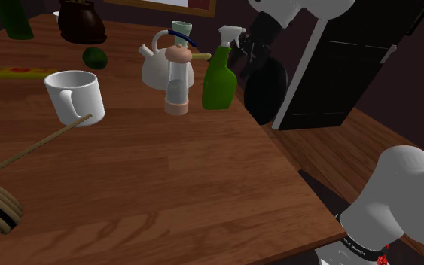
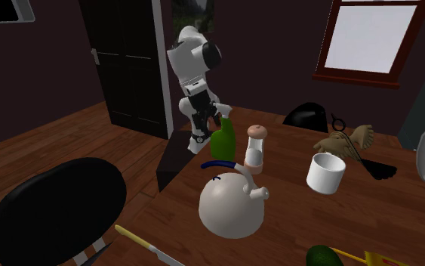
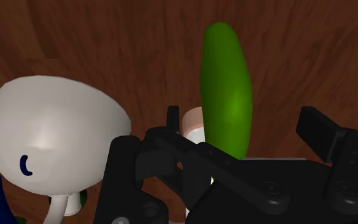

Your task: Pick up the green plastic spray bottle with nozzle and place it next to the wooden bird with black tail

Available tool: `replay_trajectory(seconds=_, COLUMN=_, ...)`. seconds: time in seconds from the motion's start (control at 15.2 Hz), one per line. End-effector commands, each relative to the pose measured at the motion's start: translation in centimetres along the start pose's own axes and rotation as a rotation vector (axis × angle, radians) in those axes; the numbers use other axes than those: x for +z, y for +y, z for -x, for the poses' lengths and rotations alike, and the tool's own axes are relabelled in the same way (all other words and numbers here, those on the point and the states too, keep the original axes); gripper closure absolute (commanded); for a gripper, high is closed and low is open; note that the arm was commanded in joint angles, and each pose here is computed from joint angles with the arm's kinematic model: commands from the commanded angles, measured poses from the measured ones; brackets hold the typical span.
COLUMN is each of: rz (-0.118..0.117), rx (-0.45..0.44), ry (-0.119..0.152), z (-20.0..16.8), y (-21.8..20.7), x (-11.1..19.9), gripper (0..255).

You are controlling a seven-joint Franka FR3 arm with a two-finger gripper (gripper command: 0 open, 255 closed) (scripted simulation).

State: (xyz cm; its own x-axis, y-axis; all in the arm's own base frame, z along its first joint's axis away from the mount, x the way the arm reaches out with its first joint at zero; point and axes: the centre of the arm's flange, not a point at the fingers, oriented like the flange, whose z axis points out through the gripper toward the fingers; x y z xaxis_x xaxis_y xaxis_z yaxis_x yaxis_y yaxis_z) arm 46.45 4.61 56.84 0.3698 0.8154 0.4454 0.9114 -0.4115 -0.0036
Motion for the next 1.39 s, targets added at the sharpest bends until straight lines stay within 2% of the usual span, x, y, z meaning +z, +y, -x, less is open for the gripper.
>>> replay_trajectory(seconds=0.0, rz=-0.001, rx=-0.013, ry=0.005, z=-0.2, y=0.0, x=0.9, gripper=0)
replay_trajectory(seconds=0.26, rz=-0.001, rx=-0.013, ry=0.005, z=-0.2, y=0.0, x=3.3, gripper=0)
replay_trajectory(seconds=0.79, rz=-0.001, rx=-0.013, ry=0.005, z=-0.2, y=0.0, x=3.3, gripper=0)
replay_trajectory(seconds=0.86, rz=-0.001, rx=-0.013, ry=0.005, z=-0.2, y=0.0, x=3.3, gripper=255)
replay_trajectory(seconds=1.32, rz=-0.001, rx=-0.013, ry=0.005, z=-0.2, y=0.0, x=3.3, gripper=255)
